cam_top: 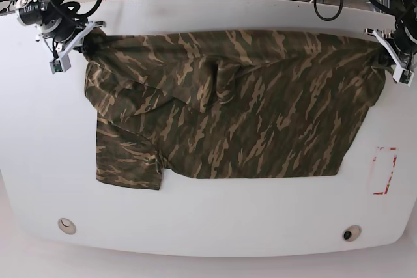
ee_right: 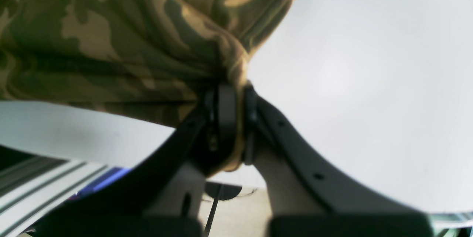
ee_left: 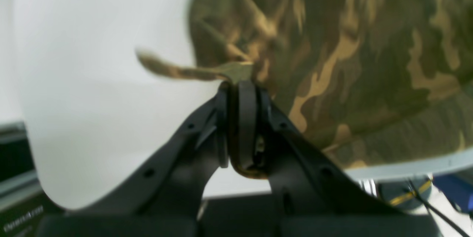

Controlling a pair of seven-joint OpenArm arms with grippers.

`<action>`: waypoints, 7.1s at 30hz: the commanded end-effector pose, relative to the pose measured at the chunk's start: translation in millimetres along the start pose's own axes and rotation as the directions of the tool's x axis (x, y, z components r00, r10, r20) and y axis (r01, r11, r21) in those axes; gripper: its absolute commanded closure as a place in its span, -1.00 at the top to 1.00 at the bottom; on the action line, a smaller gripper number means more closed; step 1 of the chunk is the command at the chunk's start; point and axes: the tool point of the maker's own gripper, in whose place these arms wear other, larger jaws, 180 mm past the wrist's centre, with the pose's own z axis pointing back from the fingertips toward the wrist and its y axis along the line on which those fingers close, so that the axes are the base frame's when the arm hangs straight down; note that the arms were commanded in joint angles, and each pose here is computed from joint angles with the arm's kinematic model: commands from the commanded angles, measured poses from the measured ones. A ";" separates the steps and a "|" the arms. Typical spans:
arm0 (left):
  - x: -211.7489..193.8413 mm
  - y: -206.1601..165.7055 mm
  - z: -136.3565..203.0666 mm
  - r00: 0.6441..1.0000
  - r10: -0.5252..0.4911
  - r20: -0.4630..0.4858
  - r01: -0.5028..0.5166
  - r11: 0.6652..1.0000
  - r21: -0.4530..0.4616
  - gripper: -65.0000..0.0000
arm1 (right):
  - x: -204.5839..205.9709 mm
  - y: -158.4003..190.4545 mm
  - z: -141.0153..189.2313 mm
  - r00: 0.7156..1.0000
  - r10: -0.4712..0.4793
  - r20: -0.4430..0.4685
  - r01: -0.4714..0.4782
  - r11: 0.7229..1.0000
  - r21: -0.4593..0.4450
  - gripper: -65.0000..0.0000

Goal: Fold the T-shirt properly
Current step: 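Lay the shirt flat by pulling both grippers back across the table, then release the shirt with the left gripper and move it toward the hem, then grasp the shirt hem corner with the left gripper, then lift the shirt with both grippers and swing it up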

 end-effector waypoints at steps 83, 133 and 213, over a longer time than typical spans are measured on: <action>38.9 10.9 -1.4 0.997 -0.045 0.059 0.043 0.998 0.041 0.31 | 50.3 -9.9 -74.9 0.906 -0.406 0.120 0.332 0.857 0.395 -0.91; 188.3 -29.2 -199.6 0.885 0.436 0.160 -0.364 0.865 -0.346 0.82 | 72.6 -30.5 -64.3 0.922 -0.352 0.163 0.276 0.891 0.362 -1.00; 450.1 131.0 242.4 0.412 -0.186 0.892 -0.234 0.924 0.301 -0.99 | 471.1 -8.5 148.6 0.739 0.435 0.515 -0.498 0.867 -0.018 -1.00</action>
